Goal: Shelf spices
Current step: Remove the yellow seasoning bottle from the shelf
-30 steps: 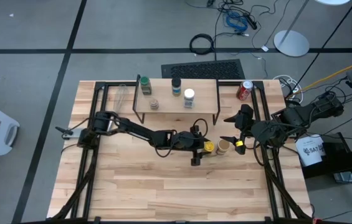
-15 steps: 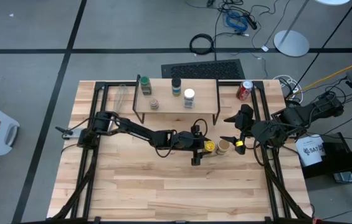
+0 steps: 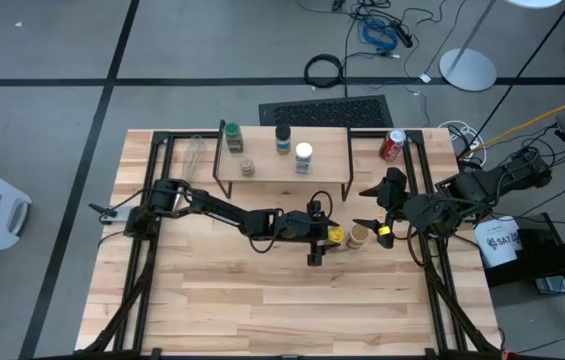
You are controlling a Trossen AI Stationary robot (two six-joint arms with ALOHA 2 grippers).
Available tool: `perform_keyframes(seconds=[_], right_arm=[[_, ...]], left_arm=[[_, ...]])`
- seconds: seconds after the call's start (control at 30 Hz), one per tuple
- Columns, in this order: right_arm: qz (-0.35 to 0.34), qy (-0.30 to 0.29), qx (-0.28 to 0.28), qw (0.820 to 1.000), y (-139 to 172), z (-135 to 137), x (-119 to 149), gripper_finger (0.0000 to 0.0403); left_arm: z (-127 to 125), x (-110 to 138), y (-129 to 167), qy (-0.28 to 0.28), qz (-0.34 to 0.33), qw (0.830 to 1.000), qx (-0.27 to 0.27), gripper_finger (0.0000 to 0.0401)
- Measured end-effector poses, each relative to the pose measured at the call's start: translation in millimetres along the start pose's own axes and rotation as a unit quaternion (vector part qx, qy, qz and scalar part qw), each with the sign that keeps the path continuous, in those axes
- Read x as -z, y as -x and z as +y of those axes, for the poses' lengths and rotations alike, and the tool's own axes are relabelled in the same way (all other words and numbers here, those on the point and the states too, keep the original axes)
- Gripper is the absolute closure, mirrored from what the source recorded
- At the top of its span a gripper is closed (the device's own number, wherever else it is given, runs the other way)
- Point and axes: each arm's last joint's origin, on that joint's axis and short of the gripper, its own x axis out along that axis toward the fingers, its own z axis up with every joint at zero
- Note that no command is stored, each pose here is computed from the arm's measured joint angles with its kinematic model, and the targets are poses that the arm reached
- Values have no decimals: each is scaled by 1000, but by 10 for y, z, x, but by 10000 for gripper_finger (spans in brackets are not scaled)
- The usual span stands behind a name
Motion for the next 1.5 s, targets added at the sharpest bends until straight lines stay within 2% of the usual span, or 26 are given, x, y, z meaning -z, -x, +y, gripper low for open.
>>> perform_keyframes(seconds=[0.37, 0.6, 0.77, 0.97, 1.07, 1.17, 1.33, 1.5], right_arm=[[0, 0, 0, 1000, 0, 0, 1, 74], [2, 1, 0, 1000, -1, 0, 4, 74], [6, 0, 0, 1000, -1, -3, 11, 74], [15, 0, 2, 1000, -1, -10, 30, 74], [16, 0, 3, 1000, -2, -10, 31, 74], [16, -7, 3, 1000, -1, -9, 33, 74], [22, -13, 5, 1000, -27, 6, 39, 74], [29, -12, 9, 999, -86, 44, 42, 74]], left_arm=[[5, -23, 1, -2, -11, 1000, -4, 126], [5, -120, 54, -3, -20, 1000, -6, 127], [-9, -135, 82, -1, -9, 1000, -2, 127], [15, -331, 357, -7, 55, 998, 2, 127], [77, -537, 586, 14, 62, 998, 0, 127], [114, -641, 785, 36, 89, 995, 6, 127], [52, -530, 865, 47, 146, 987, 48, 138], [-57, -236, 674, 31, 188, 979, 71, 175]])
